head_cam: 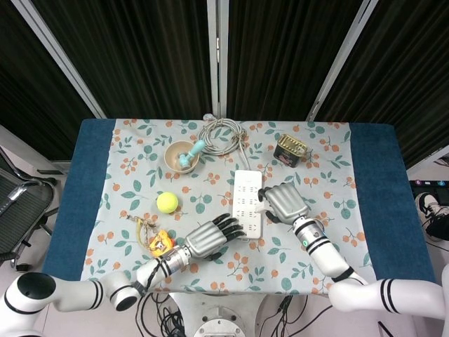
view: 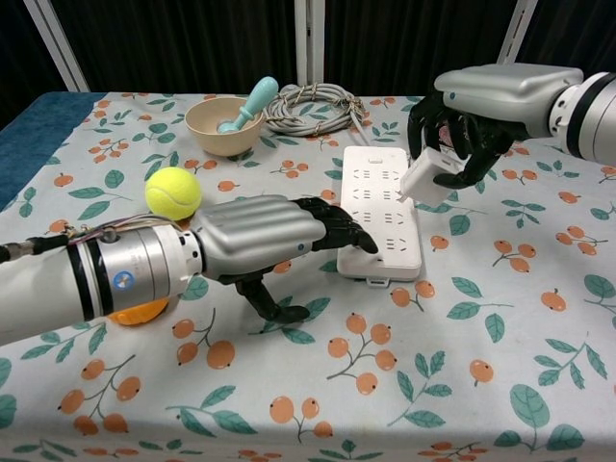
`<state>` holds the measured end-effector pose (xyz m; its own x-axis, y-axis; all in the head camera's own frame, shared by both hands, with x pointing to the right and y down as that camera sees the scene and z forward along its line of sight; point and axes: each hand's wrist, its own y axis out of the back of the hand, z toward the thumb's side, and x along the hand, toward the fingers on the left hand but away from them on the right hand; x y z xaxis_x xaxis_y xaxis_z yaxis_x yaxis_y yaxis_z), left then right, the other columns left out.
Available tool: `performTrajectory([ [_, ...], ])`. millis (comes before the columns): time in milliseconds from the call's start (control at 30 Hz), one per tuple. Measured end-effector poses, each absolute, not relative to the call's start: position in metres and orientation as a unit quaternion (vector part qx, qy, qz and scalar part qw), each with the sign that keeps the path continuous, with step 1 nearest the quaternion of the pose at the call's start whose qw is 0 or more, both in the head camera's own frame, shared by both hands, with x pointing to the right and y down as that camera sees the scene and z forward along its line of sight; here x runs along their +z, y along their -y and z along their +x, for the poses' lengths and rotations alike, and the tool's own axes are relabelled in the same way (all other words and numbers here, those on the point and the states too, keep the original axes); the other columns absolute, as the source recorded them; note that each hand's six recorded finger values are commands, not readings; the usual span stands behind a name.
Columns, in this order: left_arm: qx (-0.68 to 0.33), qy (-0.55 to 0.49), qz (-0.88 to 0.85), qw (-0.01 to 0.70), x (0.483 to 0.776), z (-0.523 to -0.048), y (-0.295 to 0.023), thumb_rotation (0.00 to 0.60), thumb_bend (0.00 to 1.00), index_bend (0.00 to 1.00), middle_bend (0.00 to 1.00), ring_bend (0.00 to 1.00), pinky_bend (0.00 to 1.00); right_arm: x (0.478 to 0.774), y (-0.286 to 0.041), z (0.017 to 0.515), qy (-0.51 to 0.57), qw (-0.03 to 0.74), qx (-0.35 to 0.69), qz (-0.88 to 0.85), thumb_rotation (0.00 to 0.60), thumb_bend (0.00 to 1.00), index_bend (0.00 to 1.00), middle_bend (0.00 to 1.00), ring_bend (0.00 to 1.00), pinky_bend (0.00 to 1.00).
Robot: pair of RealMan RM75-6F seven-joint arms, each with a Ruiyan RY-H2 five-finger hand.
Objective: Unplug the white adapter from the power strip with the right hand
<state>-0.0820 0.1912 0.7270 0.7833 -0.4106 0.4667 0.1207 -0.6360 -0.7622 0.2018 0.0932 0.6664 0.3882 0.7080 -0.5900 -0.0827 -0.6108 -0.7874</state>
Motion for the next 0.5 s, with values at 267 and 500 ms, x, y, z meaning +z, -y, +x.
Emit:
performTrajectory([
  [267,-0.31,-0.126,-0.838,0.43,0.702,-0.099,-0.177,0.6,0.3,0.12,0.11,0.01,0.02,0.655,-0.083,0.233,0.204,0.379,0.543,-0.721,0.6,0.33,0.97,0.78,0.51,0.48],
  [500,-0.324,-0.197,-0.813,0.442,0.672,-0.142,-0.149,0.6,0.29,0.12,0.11,0.01,0.02,0.678,-0.083,0.256,0.178,0.339,0.591,-0.71,0.6,0.33,0.63,0.6,0.35,0.38],
])
